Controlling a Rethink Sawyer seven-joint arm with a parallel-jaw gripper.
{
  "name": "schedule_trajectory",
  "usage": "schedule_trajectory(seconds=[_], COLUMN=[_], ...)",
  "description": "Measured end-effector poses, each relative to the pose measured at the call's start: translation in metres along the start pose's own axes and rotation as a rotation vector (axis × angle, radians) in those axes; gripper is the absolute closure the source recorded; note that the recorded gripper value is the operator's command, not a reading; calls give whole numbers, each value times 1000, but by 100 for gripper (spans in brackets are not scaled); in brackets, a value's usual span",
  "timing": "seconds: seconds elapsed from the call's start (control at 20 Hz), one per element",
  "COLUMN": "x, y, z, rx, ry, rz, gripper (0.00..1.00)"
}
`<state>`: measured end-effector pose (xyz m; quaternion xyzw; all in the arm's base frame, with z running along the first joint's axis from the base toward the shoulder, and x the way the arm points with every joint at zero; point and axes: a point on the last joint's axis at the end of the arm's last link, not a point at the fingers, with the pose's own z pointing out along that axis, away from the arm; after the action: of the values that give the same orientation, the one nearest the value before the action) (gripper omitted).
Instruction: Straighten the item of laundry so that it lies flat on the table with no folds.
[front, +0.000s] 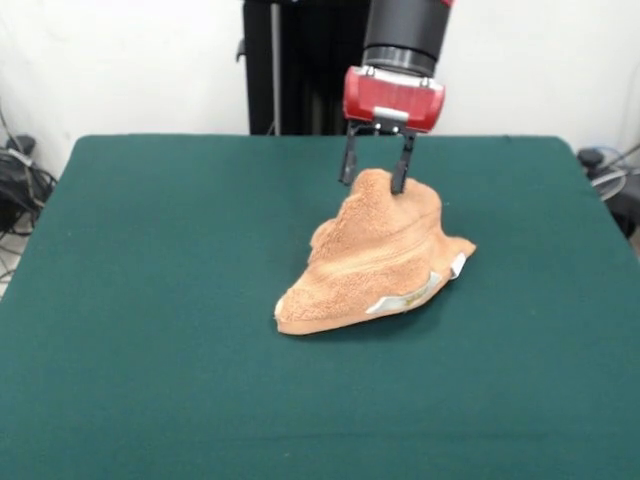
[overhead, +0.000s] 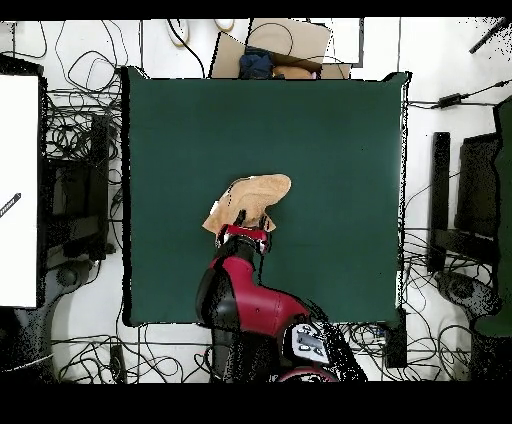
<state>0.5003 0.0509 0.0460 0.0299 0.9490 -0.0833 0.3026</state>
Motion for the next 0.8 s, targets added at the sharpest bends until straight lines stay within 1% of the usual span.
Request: schedule_trajectory(seconds=[0.15, 0.35, 0.4, 0.7, 0.8], x=[0, 1, 1, -5, -9], y=[3, 10, 14, 25, 32], z=[2, 5, 7, 11, 11], rx=[-18, -68, -94, -155, -180], ry=[-2, -2, -2, -11, -18], rz=[1, 9, 20, 56, 68], gripper=[0, 0, 0, 0, 0])
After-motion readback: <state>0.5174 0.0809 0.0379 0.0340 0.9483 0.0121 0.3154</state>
